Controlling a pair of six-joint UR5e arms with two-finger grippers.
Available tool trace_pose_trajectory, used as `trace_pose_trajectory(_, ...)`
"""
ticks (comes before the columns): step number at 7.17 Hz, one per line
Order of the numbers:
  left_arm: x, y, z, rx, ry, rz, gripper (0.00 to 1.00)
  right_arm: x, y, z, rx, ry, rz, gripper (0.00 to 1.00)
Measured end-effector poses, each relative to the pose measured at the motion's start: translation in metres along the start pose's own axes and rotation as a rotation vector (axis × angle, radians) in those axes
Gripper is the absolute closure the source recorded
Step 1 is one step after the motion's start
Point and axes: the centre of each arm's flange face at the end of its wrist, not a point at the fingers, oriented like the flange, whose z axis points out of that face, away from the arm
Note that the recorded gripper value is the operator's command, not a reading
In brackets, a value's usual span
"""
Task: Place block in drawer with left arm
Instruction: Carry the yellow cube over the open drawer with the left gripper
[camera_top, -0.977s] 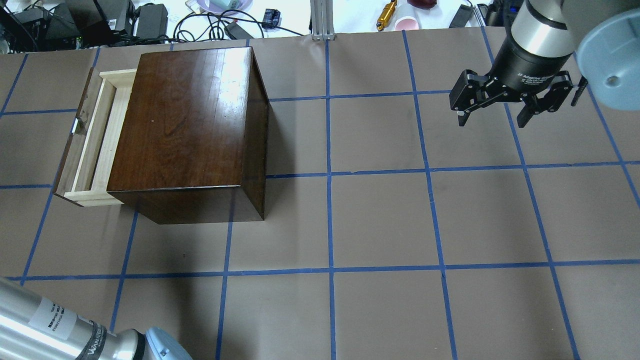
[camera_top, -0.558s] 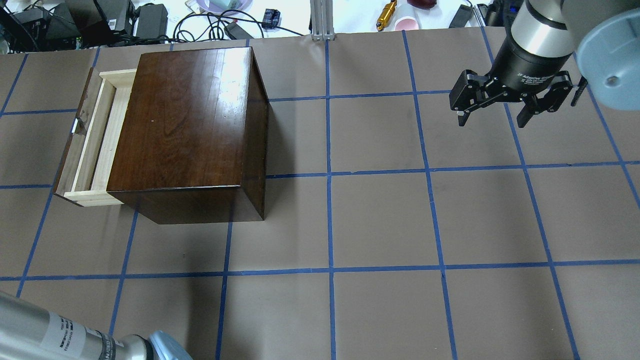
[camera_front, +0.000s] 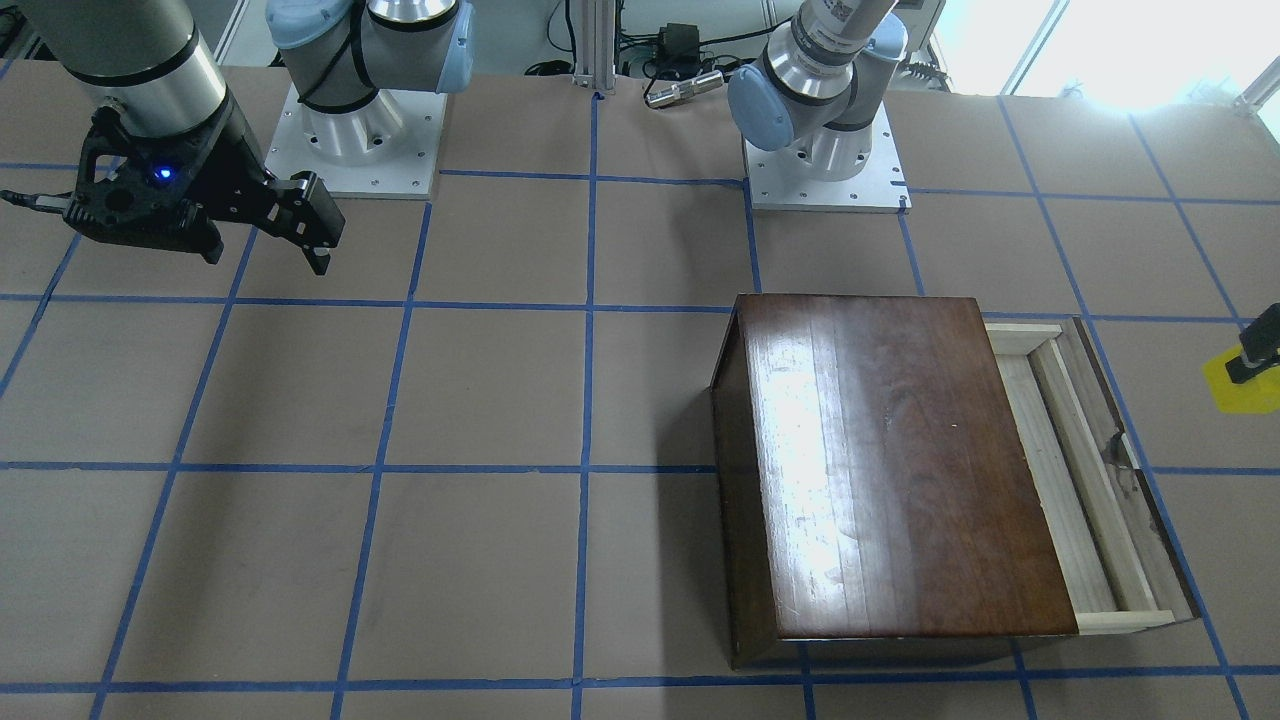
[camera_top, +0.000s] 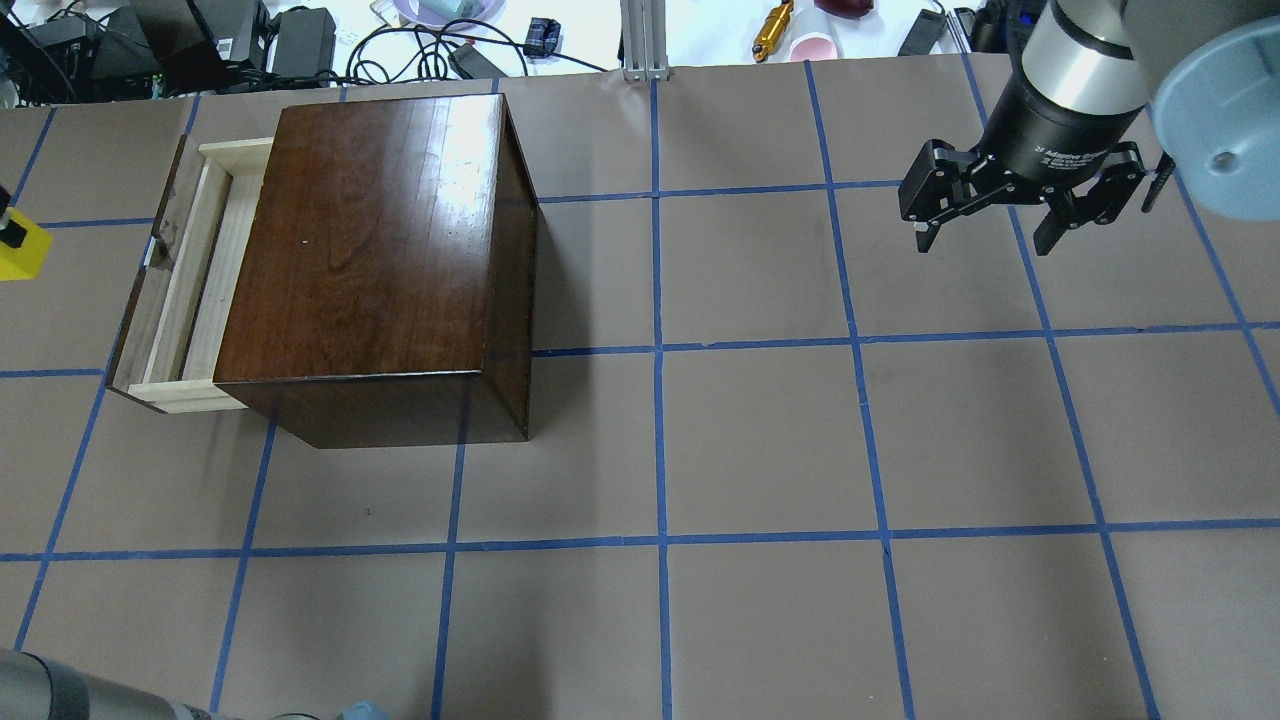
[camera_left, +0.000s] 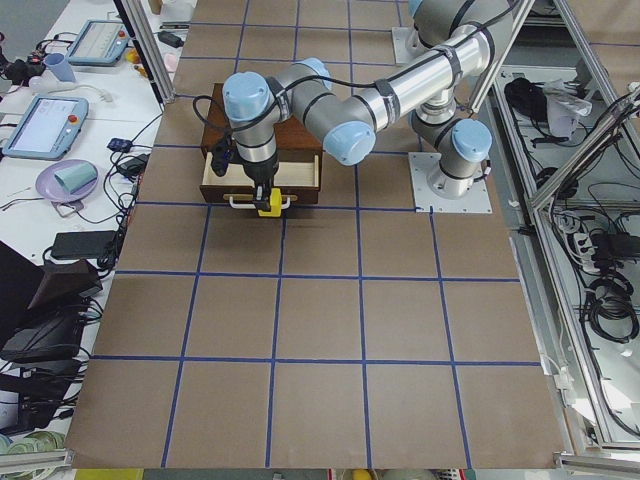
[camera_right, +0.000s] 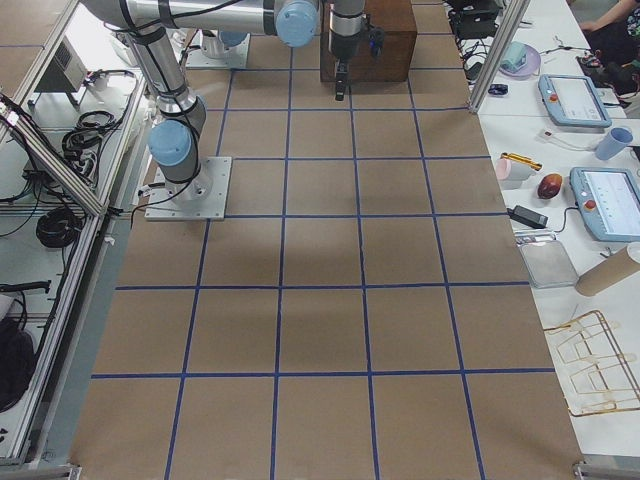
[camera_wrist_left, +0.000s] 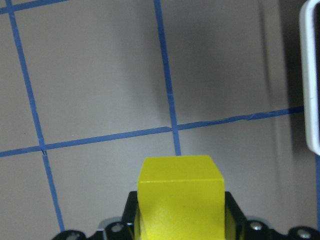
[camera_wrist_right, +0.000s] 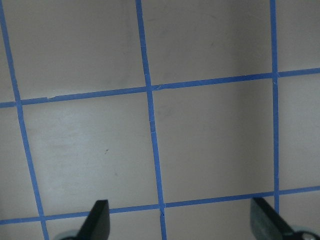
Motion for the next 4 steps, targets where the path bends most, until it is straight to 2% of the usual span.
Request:
trace_pose_trajectory(2,0.073,-0.011,0.003,-0.012,0.011,-0.063,0.70,0.000,0.000,0.000,0.000,0.000,0.000,0.00)
trace_pose_trajectory(4,0.100,-0.017,0.019,-0.036,0.025,-0.059,0.71,0.000,0.000,0.000,-0.001,0.000,0.000,0.00)
